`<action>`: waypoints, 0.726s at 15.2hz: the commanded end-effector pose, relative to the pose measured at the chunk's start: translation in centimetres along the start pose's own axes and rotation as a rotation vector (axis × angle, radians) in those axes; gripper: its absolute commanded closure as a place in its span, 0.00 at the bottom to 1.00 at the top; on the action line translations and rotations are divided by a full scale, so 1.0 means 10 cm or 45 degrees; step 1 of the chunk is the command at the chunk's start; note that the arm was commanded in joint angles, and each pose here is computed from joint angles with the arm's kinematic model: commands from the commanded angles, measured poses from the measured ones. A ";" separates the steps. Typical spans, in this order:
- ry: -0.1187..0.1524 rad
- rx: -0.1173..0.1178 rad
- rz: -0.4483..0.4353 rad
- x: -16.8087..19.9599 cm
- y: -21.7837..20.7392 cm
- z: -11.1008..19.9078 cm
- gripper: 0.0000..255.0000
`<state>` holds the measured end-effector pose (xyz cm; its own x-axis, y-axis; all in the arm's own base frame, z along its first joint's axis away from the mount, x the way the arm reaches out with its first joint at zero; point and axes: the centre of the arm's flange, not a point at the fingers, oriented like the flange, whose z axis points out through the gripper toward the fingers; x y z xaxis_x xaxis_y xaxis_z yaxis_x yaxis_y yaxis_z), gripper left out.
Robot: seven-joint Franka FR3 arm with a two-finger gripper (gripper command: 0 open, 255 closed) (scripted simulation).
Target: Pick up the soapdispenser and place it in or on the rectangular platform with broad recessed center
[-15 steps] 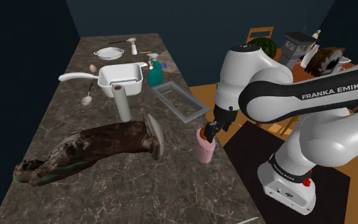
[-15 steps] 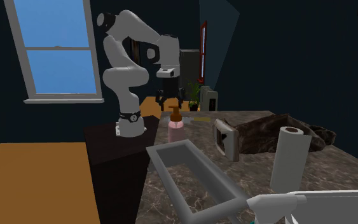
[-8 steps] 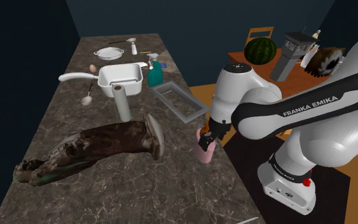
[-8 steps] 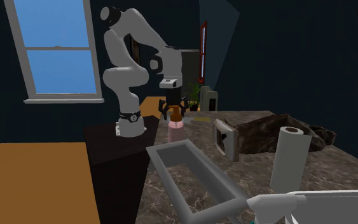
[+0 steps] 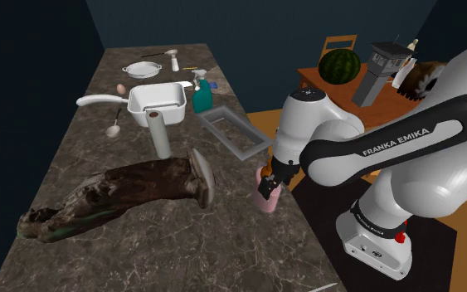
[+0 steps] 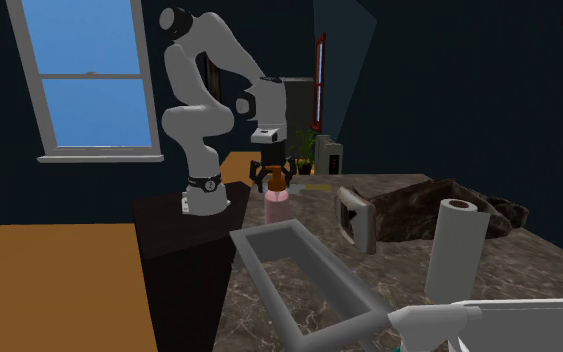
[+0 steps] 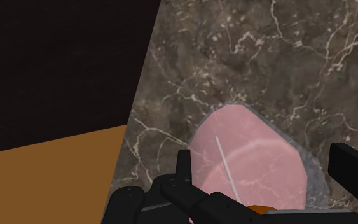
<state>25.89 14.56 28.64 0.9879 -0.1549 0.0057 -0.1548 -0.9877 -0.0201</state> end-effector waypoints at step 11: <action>0.000 0.000 0.000 0.00 0.00 0.00 1.00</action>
<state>25.89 14.58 28.64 0.9880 -0.1547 0.0055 -0.1545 -0.9878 -0.0200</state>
